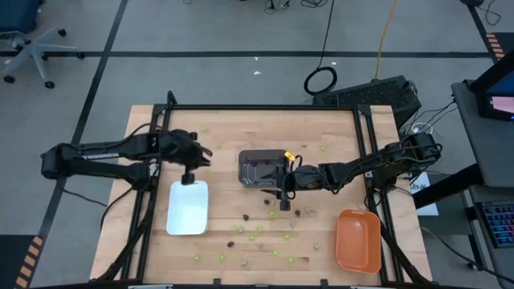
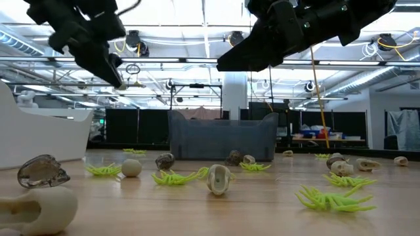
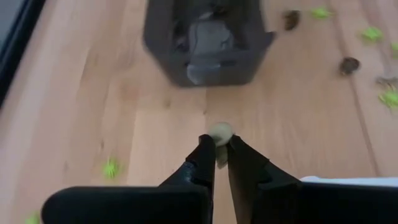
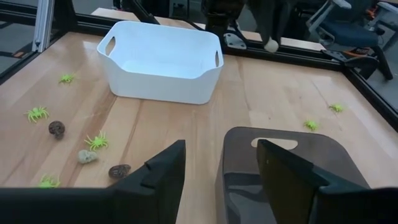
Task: Sort Halloween decoration
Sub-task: Put the white skull toy into the white bin
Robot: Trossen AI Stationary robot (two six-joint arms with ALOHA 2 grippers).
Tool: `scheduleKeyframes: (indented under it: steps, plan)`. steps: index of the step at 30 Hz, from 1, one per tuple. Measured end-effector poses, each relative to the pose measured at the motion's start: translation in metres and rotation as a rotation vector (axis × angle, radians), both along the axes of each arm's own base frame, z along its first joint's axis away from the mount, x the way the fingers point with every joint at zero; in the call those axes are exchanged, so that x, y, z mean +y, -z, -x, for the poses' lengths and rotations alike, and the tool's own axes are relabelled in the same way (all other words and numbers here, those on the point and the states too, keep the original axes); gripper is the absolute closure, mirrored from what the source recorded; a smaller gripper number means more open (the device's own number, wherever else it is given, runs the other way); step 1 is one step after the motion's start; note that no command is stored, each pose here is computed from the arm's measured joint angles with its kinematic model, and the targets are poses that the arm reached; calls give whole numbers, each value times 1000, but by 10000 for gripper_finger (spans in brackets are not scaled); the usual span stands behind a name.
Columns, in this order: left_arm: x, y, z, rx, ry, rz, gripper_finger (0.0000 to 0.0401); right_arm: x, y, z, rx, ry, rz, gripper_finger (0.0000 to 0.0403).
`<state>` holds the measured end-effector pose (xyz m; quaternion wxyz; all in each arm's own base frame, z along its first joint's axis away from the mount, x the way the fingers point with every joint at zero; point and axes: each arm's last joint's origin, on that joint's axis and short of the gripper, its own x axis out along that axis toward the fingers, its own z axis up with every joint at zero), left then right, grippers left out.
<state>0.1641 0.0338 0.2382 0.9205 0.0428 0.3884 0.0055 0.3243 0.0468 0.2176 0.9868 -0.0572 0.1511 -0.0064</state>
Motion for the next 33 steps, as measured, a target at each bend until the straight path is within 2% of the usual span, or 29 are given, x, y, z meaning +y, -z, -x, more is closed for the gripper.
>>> scheduleKeyframes:
  steps: [5, 9, 15, 21, 25, 29, 33]
  plan:
    - [-8, -3, -3, -30, 151, -148, 379, 0, 1, 0, 11, 7, -20, 220]
    - [-13, -5, -5, -37, 265, -281, 397, 0, 3, 1, 28, 8, -20, 220]
    - [-18, -8, -8, -71, 345, -368, 401, 0, 3, 1, 28, 8, -20, 220]
    - [-21, -8, -9, -80, 359, -361, 401, 0, 3, 1, 27, 8, -20, 220]
    - [-24, -8, -9, -82, 326, -308, 401, 0, 3, 1, 27, 8, -20, 220]
    - [-28, -7, -6, -64, 263, -203, 401, 0, 3, 1, 31, 8, -20, 220]
    - [-35, -8, 3, -48, 156, -44, 401, 0, 4, 1, 43, 8, -18, 220]
